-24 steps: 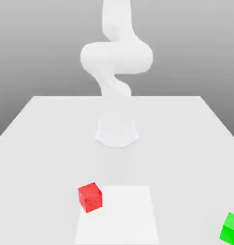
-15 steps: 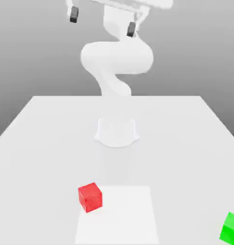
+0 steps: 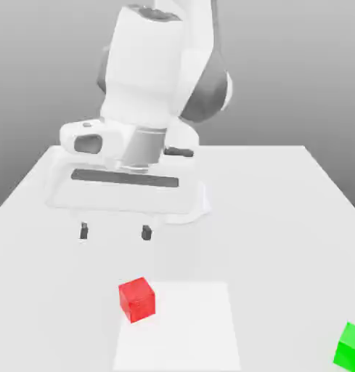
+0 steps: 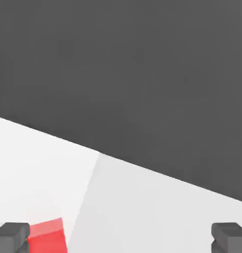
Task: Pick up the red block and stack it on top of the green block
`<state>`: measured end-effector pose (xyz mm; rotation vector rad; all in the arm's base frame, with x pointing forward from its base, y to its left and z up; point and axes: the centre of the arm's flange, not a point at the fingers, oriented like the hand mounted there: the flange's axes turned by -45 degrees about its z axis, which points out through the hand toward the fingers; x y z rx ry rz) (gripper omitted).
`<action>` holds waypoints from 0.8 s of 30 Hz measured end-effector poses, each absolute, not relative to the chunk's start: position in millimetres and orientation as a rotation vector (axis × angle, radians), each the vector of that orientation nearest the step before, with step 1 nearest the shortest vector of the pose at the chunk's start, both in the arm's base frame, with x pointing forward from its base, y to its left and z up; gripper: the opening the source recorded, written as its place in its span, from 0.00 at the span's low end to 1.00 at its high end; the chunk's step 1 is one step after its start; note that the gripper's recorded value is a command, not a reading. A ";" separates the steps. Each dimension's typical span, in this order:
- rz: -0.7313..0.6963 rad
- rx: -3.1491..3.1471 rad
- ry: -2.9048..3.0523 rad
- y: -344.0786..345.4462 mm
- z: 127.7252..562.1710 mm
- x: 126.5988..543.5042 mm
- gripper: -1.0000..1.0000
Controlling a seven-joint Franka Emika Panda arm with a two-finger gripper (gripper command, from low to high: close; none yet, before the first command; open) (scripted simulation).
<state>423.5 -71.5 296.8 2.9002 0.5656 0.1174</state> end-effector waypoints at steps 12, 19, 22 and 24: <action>0.018 3.034 0.803 -72.8 205.1 380.6 0.50; 0.030 3.036 0.797 -73.6 181.2 384.4 0.50; 0.024 3.037 0.798 -73.5 166.4 382.6 0.50; 0.015 3.037 0.801 -73.3 155.3 379.9 0.50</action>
